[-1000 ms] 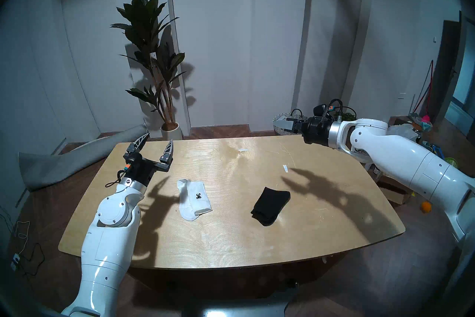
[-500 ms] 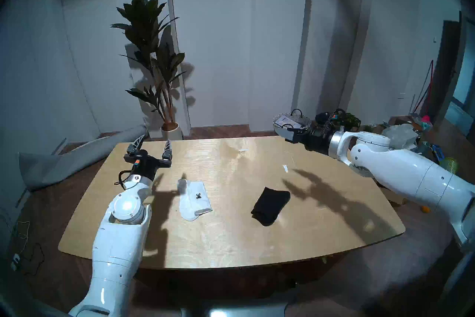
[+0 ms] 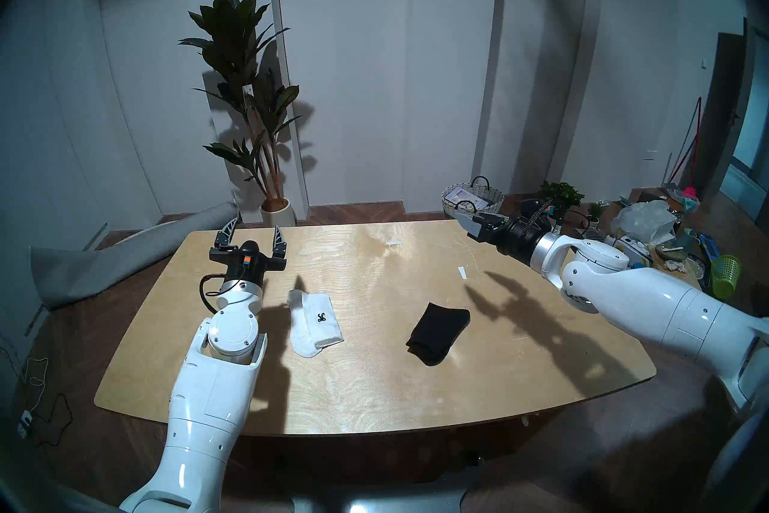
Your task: Fold socks in half once and place them neatly on the table
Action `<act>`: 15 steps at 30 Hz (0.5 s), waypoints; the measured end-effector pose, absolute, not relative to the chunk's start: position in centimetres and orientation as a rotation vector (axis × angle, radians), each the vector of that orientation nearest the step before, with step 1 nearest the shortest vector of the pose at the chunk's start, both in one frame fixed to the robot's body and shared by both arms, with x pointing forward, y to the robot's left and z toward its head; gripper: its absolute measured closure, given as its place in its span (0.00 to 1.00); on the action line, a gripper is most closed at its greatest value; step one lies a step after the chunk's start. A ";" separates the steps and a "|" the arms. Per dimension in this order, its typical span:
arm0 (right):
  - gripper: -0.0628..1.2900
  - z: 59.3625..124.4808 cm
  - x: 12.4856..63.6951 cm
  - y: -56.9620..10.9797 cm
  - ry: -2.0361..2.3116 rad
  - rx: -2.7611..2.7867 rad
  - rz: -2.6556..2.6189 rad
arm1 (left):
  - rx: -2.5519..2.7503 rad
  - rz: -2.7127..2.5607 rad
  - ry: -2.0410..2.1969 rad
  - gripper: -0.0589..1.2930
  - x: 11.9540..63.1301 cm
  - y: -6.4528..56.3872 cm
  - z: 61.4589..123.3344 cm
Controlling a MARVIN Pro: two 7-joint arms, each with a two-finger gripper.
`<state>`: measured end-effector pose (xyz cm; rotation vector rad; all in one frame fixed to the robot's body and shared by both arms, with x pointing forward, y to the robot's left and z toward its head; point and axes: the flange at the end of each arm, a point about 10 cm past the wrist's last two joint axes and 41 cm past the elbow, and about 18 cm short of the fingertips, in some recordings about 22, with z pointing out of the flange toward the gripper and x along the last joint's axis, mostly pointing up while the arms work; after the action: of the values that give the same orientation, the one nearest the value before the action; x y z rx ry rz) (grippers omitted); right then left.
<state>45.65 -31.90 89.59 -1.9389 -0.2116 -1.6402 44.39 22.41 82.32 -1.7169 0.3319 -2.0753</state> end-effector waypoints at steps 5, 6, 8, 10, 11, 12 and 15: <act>0.03 88.1 46.0 -31.5 -0.179 -1.889 -1.704 | -1.711 -2.022 0.403 0.05 44.0 22.2 81.8; 0.03 88.0 46.1 -31.4 -0.177 -1.884 -1.710 | -1.713 -2.018 0.408 0.05 43.9 22.2 81.8; 0.03 87.2 46.3 -31.1 -0.169 -1.858 -1.740 | -1.739 -2.000 0.430 0.05 43.5 22.4 81.5; 0.03 86.9 46.4 -31.0 -0.165 -1.847 -1.756 | -1.758 -1.996 0.433 0.05 43.4 22.6 81.5; 0.03 86.5 46.5 -31.0 -0.162 -1.833 -1.776 | -1.783 -1.991 0.427 0.05 43.2 22.9 81.4; 0.03 86.2 46.6 -30.9 -0.159 -1.824 -1.788 | -1.801 -1.989 0.420 0.05 43.1 23.2 81.3; 0.03 85.8 46.7 -30.7 -0.156 -1.811 -1.803 | -1.840 -1.991 0.400 0.05 43.0 23.6 81.3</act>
<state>46.71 -30.71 85.80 -1.8108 -0.1559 -1.8031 42.99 23.65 81.28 -1.8400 0.4003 -1.9909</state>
